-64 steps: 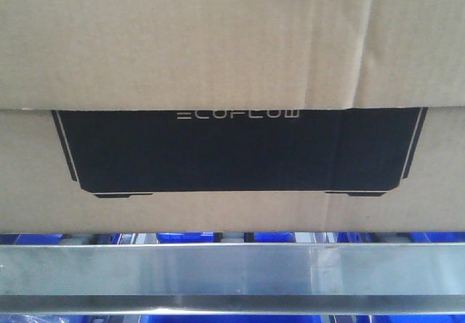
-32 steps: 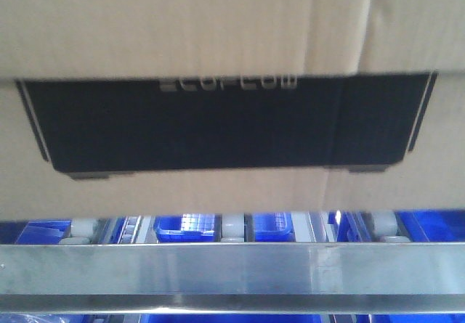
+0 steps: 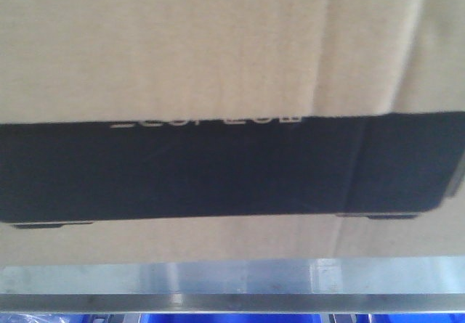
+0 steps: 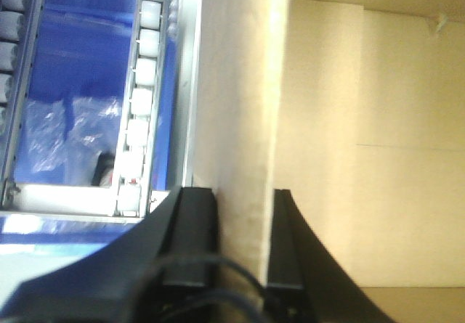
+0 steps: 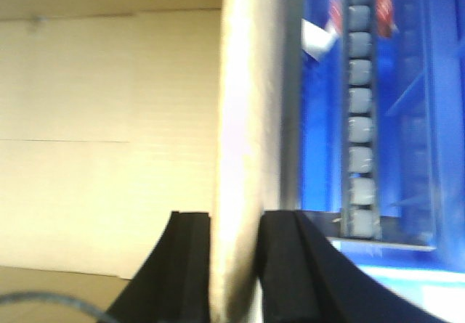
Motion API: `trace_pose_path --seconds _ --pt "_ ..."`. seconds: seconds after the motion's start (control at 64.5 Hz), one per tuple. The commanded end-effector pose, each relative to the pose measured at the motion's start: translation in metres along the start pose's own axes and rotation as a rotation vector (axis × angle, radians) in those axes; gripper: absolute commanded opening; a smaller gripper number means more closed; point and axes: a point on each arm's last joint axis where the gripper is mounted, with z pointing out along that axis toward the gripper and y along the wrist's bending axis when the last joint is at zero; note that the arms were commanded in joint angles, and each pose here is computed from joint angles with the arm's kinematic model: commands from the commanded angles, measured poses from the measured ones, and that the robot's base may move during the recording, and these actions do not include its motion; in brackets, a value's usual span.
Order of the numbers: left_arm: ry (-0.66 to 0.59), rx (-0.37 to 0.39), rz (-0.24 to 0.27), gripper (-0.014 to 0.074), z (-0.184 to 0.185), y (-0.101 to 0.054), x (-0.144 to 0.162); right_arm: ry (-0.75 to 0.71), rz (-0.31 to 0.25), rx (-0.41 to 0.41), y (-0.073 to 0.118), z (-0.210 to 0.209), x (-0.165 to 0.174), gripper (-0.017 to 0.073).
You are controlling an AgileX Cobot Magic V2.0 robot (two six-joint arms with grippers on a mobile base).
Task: Grab box from left shelf to table start
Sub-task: 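Lift the box with both grippers and pull it off the shelf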
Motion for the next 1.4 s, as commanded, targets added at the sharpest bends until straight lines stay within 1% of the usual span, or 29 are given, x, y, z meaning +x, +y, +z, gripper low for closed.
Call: trace_pose_path --seconds 0.0,0.016,0.062,0.217,0.341,0.419,0.543,0.62,0.667,0.713,0.744,0.915,1.039,1.116,1.225,1.287,1.38 --pt "-0.266 0.078 -0.003 -0.01 -0.032 -0.003 -0.015 -0.175 -0.033 0.029 -0.003 -0.025 -0.004 0.0057" --pt "-0.273 0.078 0.008 -0.01 -0.034 -0.003 -0.014 -0.18 -0.033 0.028 -0.003 -0.027 -0.002 0.0057" --pt "-0.293 0.083 0.016 -0.01 -0.04 -0.002 -0.012 -0.195 -0.034 0.025 -0.003 -0.034 0.002 0.0057" --pt "-0.349 0.099 0.019 -0.0099 -0.058 0.001 -0.005 -0.23 -0.037 0.017 -0.003 -0.049 0.01 0.0057" --pt "-0.383 0.119 0.048 -0.0097 -0.071 0.002 0.002 -0.249 -0.036 0.007 -0.003 -0.057 0.016 0.0057" --pt "-0.395 0.134 0.042 -0.0097 -0.079 0.003 0.008 -0.259 -0.037 0.004 -0.003 -0.061 0.019 0.0057" --pt "-0.424 0.143 0.046 -0.0097 -0.089 0.005 0.014 -0.29 -0.039 -0.001 -0.003 -0.067 0.022 0.0057" --pt "-0.446 0.145 0.066 -0.0097 -0.094 0.006 0.017 -0.3 -0.04 -0.002 -0.003 -0.068 0.021 0.0057" --pt "-0.45 0.152 0.064 -0.0097 -0.096 0.006 0.019 -0.303 -0.039 -0.003 -0.003 -0.068 0.02 0.0057" --pt "-0.452 0.152 0.084 -0.0097 -0.097 0.006 0.02 -0.311 -0.037 -0.013 -0.002 -0.068 0.02 0.0057" --pt "-0.448 0.15 0.089 -0.0098 -0.097 0.006 0.02 -0.312 -0.035 -0.017 -0.002 -0.068 0.02 0.0057" --pt "-0.443 0.135 0.083 -0.0098 -0.096 0.007 0.02 -0.311 -0.034 -0.02 -0.002 -0.068 0.02 0.0057" --pt "-0.437 0.096 0.064 -0.0098 -0.096 0.008 0.021 -0.31 -0.034 -0.02 -0.002 -0.068 0.02 0.0057" --pt "-0.441 0.081 0.076 -0.0098 -0.096 0.007 0.021 -0.309 -0.03 -0.013 -0.002 -0.068 0.02 0.0057" --pt "-0.443 0.127 0.093 -0.0098 -0.096 0.0 0.022 -0.313 -0.022 0.004 -0.003 -0.068 0.02 0.0057" --pt "-0.457 0.151 0.083 -0.0098 -0.097 -0.003 0.021 -0.316 -0.018 0.012 -0.003 -0.068 0.02 0.0057" --pt "-0.469 0.137 0.071 -0.0098 -0.097 -0.003 0.02 -0.318 -0.015 0.015 -0.003 -0.068 0.019 0.0057"
